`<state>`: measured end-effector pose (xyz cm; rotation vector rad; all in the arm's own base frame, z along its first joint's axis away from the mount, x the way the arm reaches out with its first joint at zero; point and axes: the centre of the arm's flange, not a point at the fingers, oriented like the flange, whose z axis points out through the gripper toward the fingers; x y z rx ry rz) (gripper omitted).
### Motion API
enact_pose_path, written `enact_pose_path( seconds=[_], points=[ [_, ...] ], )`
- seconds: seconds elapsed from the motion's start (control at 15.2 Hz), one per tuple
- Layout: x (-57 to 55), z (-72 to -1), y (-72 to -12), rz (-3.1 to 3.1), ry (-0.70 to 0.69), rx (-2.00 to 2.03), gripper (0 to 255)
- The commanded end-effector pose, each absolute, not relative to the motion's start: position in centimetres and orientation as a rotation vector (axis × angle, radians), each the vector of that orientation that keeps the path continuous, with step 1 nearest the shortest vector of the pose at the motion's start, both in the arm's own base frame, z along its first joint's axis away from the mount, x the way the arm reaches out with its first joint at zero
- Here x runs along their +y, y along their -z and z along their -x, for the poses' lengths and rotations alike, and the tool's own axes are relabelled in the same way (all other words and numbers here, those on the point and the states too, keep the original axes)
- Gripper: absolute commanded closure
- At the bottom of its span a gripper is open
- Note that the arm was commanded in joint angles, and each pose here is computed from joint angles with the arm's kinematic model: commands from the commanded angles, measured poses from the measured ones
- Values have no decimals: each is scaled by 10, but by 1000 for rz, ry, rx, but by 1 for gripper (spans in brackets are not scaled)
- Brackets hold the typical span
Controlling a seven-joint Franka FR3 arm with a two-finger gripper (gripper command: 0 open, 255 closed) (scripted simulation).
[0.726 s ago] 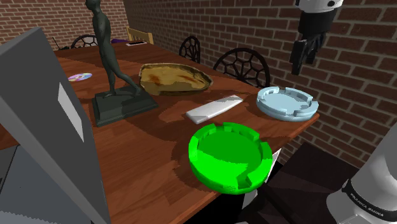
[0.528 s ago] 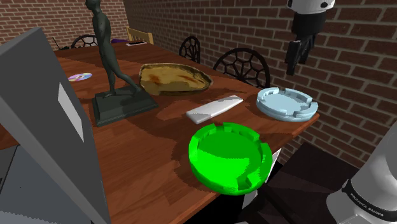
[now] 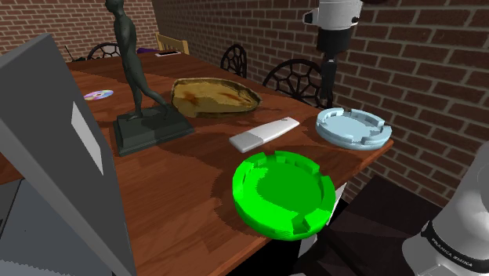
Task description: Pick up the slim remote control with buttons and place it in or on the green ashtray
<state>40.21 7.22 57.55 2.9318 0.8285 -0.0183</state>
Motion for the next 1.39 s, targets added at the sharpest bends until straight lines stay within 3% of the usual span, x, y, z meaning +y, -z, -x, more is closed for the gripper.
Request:
enact_pose_path(
  seconds=[0.0,0.86,1.32],
  points=[
    [91,-417,-570,-2883,15,1027,0],
    [235,-448,-536,-2320,-1,2134,0],
    [236,-448,-499,-2320,-1,2134,0]
  ],
)
